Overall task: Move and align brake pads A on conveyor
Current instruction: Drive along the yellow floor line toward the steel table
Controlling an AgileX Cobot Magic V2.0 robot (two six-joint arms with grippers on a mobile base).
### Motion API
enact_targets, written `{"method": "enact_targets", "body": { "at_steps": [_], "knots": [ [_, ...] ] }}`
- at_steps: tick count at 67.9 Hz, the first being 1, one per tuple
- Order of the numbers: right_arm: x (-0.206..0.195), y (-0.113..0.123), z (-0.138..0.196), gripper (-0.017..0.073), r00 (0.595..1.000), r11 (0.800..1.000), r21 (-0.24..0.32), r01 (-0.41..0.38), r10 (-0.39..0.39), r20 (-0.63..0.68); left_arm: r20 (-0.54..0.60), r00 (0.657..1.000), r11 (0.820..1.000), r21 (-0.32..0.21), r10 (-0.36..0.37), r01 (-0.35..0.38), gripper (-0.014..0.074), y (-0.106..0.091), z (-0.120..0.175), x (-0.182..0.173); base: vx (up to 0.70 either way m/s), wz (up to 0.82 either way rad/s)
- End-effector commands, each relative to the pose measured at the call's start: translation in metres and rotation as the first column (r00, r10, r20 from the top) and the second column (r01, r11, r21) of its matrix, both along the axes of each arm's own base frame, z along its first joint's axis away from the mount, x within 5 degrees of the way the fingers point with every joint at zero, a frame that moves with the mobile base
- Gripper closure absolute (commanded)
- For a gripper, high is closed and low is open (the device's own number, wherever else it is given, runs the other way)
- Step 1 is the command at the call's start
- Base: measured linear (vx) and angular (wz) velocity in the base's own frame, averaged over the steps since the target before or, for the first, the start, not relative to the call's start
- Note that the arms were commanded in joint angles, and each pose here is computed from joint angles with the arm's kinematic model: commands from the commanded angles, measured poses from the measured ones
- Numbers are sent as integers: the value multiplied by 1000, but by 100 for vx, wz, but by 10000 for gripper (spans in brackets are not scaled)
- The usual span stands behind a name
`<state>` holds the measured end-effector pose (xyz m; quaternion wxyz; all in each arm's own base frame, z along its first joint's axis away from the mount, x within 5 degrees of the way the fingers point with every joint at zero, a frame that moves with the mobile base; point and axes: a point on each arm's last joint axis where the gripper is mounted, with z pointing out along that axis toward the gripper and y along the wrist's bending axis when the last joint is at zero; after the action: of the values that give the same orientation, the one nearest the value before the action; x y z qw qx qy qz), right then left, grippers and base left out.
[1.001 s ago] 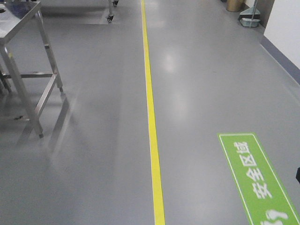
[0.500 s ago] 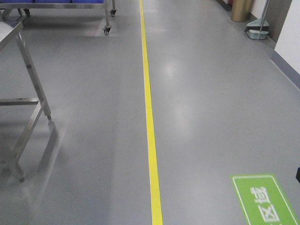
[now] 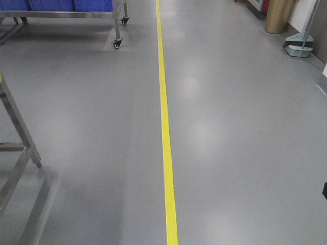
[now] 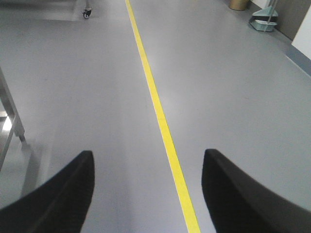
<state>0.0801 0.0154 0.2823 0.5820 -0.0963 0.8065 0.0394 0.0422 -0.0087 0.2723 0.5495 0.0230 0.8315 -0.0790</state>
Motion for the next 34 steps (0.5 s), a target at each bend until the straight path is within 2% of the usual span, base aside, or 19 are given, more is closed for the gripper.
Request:
{"method": "enact_targets", "body": {
  "at_steps": [1,34],
  "knots": [
    [3,-1,15,233,996,1000,9,12,-13,91,73,997,1000,-19,2,-1,134,-1,12,3,72,6],
    [3,-1,15,233,996,1000,9,12,-13,91,73,997,1000,-19,2,-1,134,-1,12,3,71,4]
  ]
}}
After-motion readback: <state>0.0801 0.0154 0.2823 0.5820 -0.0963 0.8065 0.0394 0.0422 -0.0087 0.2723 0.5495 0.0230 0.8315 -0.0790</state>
